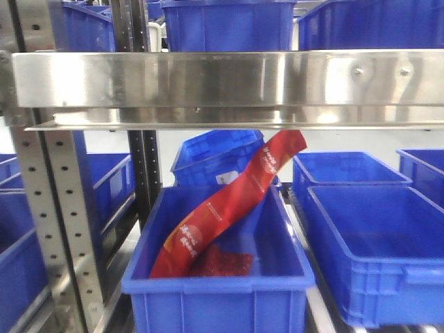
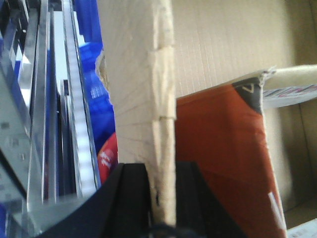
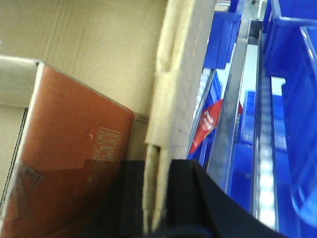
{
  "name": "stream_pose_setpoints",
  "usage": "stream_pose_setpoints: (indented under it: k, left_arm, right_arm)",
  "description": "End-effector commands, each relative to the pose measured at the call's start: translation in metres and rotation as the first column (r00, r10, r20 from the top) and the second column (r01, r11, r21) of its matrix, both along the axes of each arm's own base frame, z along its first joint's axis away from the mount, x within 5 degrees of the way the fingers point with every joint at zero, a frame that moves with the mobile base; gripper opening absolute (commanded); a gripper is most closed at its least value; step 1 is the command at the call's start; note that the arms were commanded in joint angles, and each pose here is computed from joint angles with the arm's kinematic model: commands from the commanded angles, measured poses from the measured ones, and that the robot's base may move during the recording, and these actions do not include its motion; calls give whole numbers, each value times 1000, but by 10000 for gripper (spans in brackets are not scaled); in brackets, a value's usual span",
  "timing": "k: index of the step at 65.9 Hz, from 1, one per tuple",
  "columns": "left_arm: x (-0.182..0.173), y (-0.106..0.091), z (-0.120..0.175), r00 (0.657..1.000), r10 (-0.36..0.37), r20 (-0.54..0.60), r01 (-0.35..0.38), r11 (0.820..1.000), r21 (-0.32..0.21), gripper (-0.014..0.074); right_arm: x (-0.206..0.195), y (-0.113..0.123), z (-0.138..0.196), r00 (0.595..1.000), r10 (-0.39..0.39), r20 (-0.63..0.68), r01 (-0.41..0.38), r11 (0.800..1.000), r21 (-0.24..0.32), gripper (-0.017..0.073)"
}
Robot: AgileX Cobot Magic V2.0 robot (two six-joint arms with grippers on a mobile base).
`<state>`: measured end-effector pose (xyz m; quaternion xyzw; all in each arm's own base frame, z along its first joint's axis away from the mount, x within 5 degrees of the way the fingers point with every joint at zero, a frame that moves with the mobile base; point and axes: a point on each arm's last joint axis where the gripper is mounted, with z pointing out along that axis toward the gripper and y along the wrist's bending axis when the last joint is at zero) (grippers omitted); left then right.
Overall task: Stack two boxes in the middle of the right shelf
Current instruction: 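Carry the boxes in both grippers toward the steel shelf with blue bins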
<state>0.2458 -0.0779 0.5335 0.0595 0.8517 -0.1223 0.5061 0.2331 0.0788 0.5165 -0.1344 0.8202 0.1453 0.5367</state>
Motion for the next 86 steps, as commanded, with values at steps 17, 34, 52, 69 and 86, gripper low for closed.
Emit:
stream_pose_setpoints:
  k: [17, 34, 52, 69, 86]
  left_arm:
    - [-4, 3, 11, 997, 12, 81, -10, 1000, -17, -111]
    - [-4, 3, 11, 997, 12, 81, -10, 1000, -17, -111]
    - [-4, 3, 11, 997, 12, 81, -10, 1000, -17, -111]
    - [-4, 3, 11, 997, 12, 81, -10, 1000, -17, -111]
    - [-4, 3, 11, 997, 12, 81, -10, 1000, -17, -111]
  right_arm:
    - [-4, -3, 10, 997, -10, 76, 10, 1000, 1, -153]
    - [-4, -3, 10, 997, -10, 76, 10, 1000, 1, -153]
    - [-4, -3, 10, 997, -10, 76, 10, 1000, 1, -153]
    - [-4, -3, 10, 997, -10, 76, 10, 1000, 1, -153]
    - [-4, -3, 10, 997, -10, 76, 10, 1000, 1, -153]
